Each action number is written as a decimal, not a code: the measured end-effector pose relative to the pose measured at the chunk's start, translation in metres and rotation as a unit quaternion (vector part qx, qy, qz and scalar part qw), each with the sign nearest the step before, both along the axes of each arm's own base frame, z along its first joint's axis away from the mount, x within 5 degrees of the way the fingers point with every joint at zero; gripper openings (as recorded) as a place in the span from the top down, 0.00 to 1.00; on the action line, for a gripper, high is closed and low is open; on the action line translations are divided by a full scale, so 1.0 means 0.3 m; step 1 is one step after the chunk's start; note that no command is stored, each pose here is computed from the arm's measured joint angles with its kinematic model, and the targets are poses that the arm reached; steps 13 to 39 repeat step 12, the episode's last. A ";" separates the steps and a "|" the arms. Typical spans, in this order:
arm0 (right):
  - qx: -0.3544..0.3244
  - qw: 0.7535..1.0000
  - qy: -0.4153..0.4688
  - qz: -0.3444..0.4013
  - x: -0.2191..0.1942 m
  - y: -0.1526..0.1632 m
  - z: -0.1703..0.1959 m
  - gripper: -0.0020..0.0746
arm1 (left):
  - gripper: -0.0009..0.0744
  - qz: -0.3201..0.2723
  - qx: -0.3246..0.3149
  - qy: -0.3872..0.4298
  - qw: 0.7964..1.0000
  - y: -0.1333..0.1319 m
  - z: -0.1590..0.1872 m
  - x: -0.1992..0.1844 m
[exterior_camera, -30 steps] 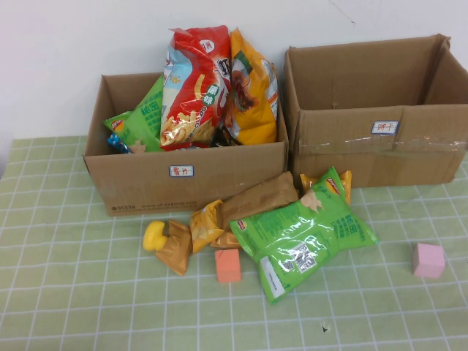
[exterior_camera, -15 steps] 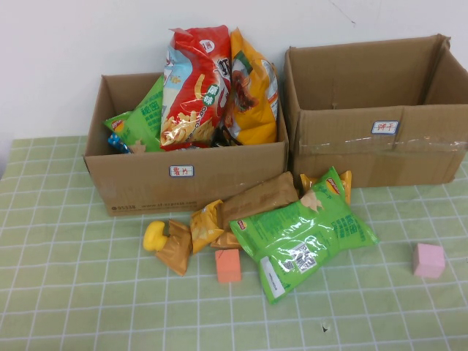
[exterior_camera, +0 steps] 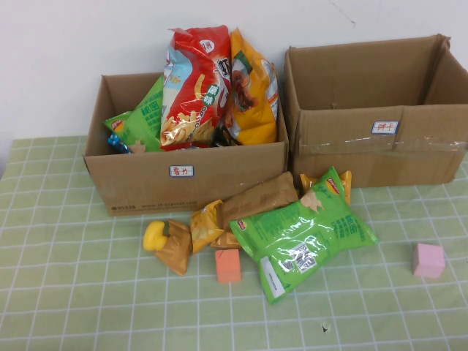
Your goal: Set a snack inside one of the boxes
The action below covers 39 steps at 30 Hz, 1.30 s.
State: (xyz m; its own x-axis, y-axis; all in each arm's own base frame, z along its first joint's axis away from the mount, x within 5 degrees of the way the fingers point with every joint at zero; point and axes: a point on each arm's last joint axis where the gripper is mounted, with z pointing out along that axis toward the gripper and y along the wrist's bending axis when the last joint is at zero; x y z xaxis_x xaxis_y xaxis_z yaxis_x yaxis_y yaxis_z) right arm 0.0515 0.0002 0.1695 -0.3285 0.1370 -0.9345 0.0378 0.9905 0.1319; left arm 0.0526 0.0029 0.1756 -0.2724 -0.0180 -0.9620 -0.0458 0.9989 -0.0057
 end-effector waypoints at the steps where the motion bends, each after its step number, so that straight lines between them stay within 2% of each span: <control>1: 0.001 1.000 0.000 0.000 0.000 0.000 0.000 0.98 | 0.99 0.000 0.000 0.000 1.000 0.000 0.000 0.000; 39: -0.002 1.000 0.003 -0.002 -0.001 -0.001 -0.001 0.98 | 0.99 0.000 0.000 0.000 1.000 0.000 0.000 0.000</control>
